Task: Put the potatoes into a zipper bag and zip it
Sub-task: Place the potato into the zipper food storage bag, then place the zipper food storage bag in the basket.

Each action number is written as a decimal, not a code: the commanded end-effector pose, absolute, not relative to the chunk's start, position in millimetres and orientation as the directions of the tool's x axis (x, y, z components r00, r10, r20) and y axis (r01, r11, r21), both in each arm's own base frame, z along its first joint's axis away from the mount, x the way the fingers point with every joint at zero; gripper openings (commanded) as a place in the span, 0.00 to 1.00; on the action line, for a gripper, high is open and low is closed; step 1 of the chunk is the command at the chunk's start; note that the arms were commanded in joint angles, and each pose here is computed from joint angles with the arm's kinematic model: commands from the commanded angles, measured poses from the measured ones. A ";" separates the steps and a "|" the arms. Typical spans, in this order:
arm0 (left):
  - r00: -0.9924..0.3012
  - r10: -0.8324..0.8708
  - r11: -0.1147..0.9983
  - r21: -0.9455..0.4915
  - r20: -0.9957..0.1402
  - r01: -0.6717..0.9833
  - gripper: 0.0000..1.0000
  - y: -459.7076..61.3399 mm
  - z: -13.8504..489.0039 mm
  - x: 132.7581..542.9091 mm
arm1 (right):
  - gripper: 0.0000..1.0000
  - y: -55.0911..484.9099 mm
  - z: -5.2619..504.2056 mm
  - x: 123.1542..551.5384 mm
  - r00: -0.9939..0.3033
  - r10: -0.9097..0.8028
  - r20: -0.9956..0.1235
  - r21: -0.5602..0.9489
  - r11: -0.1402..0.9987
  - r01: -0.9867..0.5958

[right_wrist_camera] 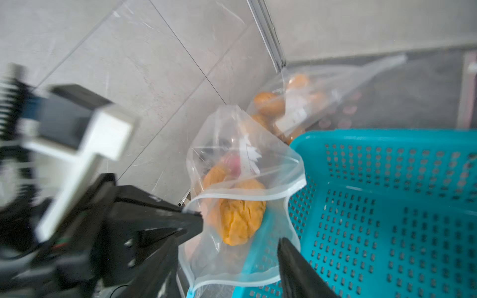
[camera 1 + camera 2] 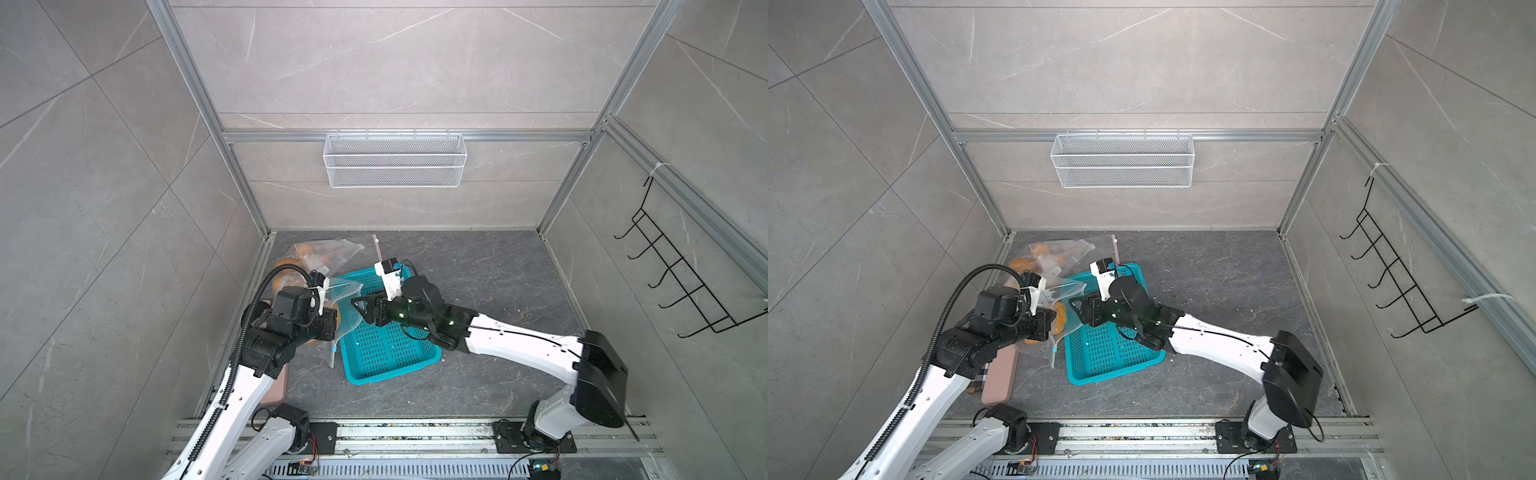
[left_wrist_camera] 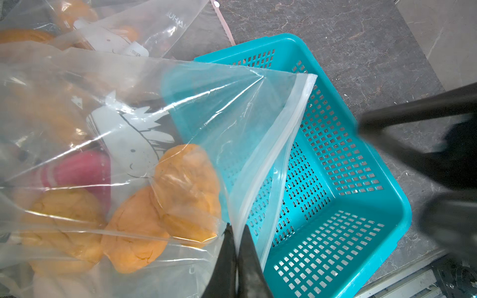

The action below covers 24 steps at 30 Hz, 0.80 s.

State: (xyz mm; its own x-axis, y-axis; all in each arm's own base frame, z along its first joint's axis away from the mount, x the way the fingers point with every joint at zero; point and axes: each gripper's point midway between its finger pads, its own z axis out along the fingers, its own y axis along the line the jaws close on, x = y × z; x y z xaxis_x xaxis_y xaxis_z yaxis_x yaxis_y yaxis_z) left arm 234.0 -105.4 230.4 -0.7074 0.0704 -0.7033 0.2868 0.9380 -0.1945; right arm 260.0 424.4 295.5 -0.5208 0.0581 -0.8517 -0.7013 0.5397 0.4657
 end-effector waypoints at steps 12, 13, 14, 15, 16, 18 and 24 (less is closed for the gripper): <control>-0.702 0.085 0.914 -0.226 -0.707 0.337 0.00 -111.1 275.3 221.1 | 0.62 366.7 331.7 215.4 -0.073 -0.220 -0.973 -0.037 0.459 -0.888; -0.702 0.090 0.911 -0.226 -0.706 0.344 0.00 -111.0 283.5 218.0 | 0.62 365.6 338.1 212.0 -0.046 -0.217 -0.975 -0.057 0.444 -0.894; -0.691 0.094 0.909 -0.221 -0.717 0.354 0.00 -110.6 296.0 216.0 | 0.62 363.7 344.6 209.4 -0.021 -0.212 -0.977 -0.075 0.435 -0.897; -0.680 0.097 0.910 -0.212 -0.727 0.356 0.00 -109.0 306.1 215.2 | 0.62 362.1 349.7 208.2 0.001 -0.208 -0.978 -0.093 0.431 -0.898; -0.662 0.098 0.914 -0.196 -0.743 0.355 0.00 -106.3 319.0 215.3 | 0.62 360.2 354.7 207.1 0.021 -0.204 -0.979 -0.109 0.430 -0.896; -0.618 0.095 0.921 -0.166 -0.781 0.351 0.00 -101.2 345.6 216.8 | 0.62 356.0 364.4 207.3 0.047 -0.191 -0.980 -0.129 0.441 -0.888; -0.503 0.104 0.898 -0.136 -0.858 0.418 0.00 -107.5 415.2 220.1 | 0.62 336.7 380.6 211.5 0.075 -0.142 -0.987 -0.138 0.519 -0.844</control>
